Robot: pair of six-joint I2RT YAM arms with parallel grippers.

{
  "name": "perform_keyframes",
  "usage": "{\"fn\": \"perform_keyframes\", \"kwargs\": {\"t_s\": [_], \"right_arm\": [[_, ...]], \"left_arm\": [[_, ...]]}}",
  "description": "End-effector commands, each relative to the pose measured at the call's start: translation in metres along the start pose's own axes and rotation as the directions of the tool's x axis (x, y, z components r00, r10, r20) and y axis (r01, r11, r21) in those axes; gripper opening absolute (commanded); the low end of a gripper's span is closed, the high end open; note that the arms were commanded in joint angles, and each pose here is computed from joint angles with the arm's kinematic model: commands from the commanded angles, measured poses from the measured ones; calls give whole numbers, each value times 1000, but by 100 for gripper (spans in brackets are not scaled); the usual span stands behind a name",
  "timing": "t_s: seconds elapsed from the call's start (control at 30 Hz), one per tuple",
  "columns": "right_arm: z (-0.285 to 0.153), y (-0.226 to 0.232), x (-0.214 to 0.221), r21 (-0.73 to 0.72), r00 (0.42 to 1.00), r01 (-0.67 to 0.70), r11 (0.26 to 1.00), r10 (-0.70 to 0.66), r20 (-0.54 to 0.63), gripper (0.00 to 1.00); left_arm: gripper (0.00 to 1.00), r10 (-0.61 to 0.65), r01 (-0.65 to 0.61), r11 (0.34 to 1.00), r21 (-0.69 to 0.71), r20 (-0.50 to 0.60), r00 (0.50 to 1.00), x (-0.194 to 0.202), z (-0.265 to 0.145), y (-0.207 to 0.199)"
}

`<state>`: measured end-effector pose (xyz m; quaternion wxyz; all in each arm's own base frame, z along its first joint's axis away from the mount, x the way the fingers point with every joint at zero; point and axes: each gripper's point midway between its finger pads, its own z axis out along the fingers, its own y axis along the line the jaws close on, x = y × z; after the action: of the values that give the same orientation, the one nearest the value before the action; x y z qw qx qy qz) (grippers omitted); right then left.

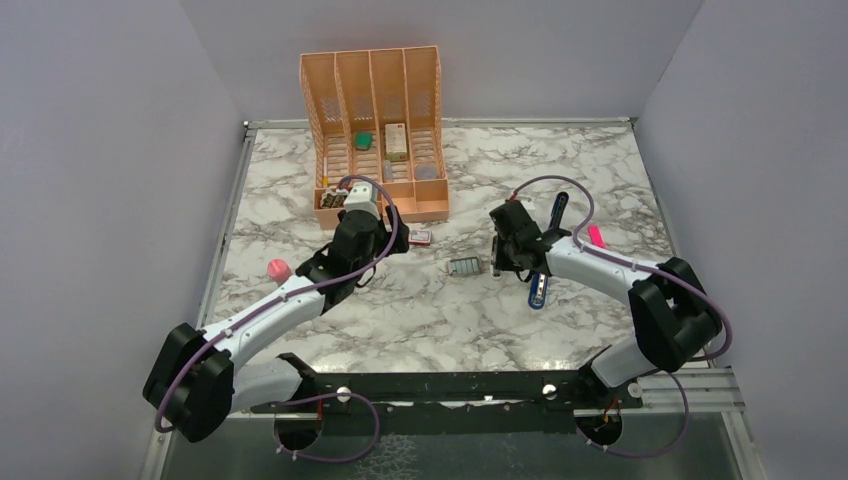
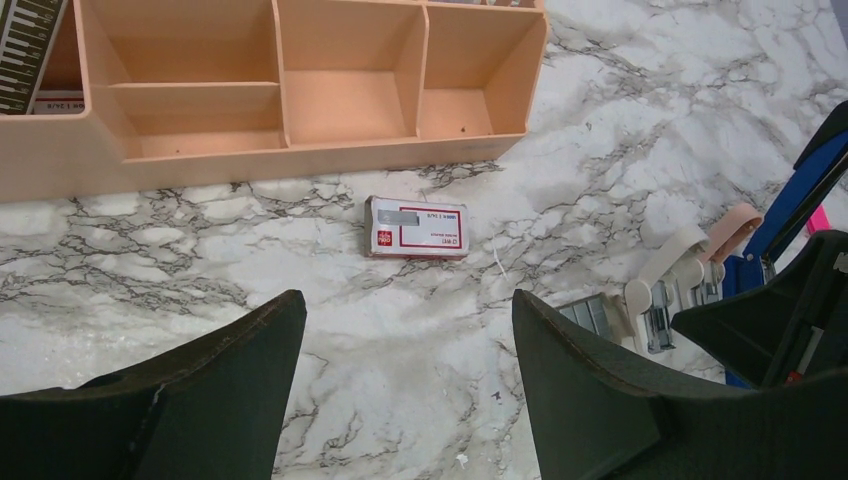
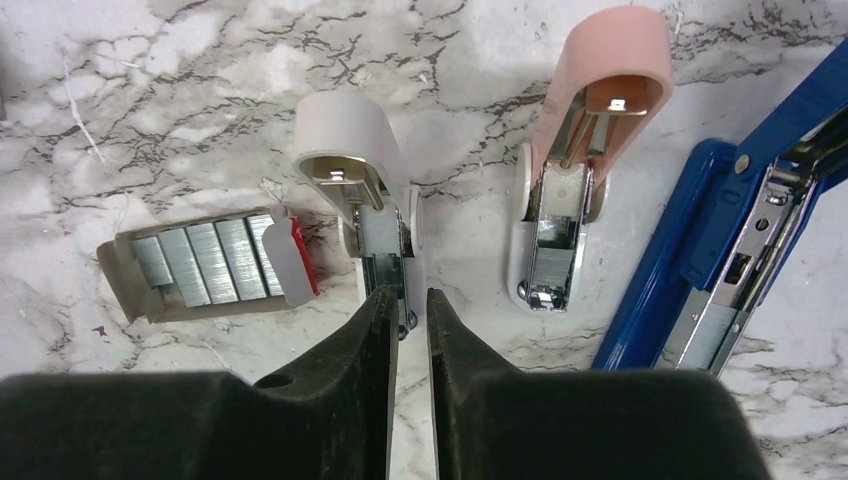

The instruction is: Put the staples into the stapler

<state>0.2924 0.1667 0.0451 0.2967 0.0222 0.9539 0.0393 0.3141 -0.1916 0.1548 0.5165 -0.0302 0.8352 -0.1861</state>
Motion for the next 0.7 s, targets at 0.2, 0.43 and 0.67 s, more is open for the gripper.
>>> {"fn": "perform_keyframes", "kwargs": {"t_s": [0.2,0.43,0.67], "right_arm": [[9,10,-12,-29,1000,16,999,-16,16,22],[13,8,-4,-28,1000,20,999,-20,-9,18],[15,7,1,-22,999,32,999,-33,-34,16]], "left_arm": [[76,-14,14,1000,11,5,1000,1,7,-3],[76,-10,10,1000,4,-3,1000,3,8,-1],[76,-9,9,1000,1,-9,1000,5,8,0]]}}
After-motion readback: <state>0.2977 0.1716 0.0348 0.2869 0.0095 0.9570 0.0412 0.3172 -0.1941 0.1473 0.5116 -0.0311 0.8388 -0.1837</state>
